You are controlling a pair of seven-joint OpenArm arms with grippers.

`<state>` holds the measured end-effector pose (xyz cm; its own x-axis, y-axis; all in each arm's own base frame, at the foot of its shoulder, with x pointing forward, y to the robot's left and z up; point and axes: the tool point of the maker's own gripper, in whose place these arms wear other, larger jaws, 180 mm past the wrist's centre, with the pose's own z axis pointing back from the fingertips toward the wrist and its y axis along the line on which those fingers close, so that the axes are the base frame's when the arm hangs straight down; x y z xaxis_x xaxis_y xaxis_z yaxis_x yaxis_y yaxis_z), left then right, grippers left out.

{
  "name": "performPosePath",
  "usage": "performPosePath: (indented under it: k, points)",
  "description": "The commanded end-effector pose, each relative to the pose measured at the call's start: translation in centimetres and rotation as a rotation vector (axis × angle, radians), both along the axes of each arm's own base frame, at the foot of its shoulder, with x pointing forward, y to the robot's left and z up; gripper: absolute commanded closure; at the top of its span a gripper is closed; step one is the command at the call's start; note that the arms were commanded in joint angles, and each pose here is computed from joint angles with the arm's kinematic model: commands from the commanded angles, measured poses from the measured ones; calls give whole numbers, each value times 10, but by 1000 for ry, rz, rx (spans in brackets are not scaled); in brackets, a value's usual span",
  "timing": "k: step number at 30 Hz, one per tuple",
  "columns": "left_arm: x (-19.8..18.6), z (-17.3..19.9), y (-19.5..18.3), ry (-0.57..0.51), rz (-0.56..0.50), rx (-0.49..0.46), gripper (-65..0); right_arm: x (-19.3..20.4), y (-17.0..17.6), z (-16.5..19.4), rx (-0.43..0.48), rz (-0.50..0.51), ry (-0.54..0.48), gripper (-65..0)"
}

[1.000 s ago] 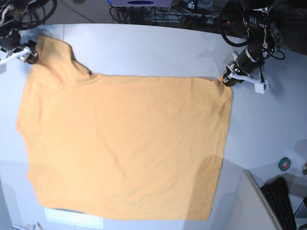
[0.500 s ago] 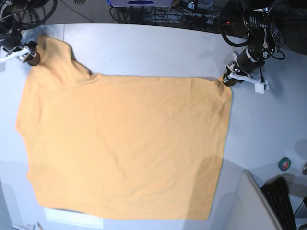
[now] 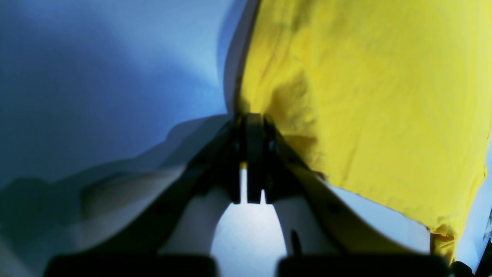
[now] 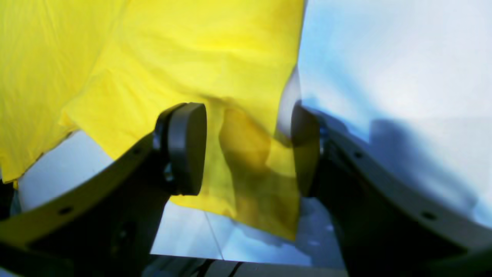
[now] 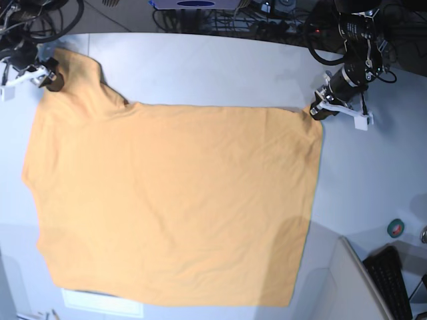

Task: Layout the t-shirt on the table in an organized manner, then fold the t-shirt properly
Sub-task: 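Grasp the shirt's shoulder corners again with both grippers, then fold the shoulder edge over toward the hem with both grippers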

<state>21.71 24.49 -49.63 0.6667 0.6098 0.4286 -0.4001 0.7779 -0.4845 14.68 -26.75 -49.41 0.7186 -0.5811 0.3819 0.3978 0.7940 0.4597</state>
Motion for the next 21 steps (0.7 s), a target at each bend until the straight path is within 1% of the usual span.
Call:
performPosePath:
  k: [1, 2, 3, 5, 7, 10, 13, 16, 18, 21]
  points:
    - [-5, -2, 6, 29, -7, 25, 0, 8, -10, 9, -27, -1, -36, -329]
    - [-5, -2, 6, 29, -7, 25, 0, 8, -10, 9, -27, -1, -36, -306]
    - [-5, -2, 6, 29, -7, 25, 0, 8, -10, 9, -27, -1, -36, -263]
    - [-5, -2, 6, 29, -7, 25, 0, 8, -10, 9, -27, -1, -36, -144]
    - [-5, -2, 6, 29, -7, 25, 0, 8, -10, 9, -27, -1, -36, 0]
    - [-5, -2, 6, 29, -7, 25, 0, 5, -9, 8, -24, 6, -24, 0]
    - [-6, -2, 7, 30, -8, 27, 0, -4, -4, 5, -7, 36, 27, 0]
    - [-11, 1, 7, 27, -15, 38, 0, -10, -9, 16, -52, 64, 40, 0]
    - [-12, 9, 8, 11, -28, 57, 0, -10, -15, 26, -95, 74, 30, 0]
    - [-18, 20, 8, -7, -47, 83, 0, -17, -16, 32, -124, 82, 33, 0]
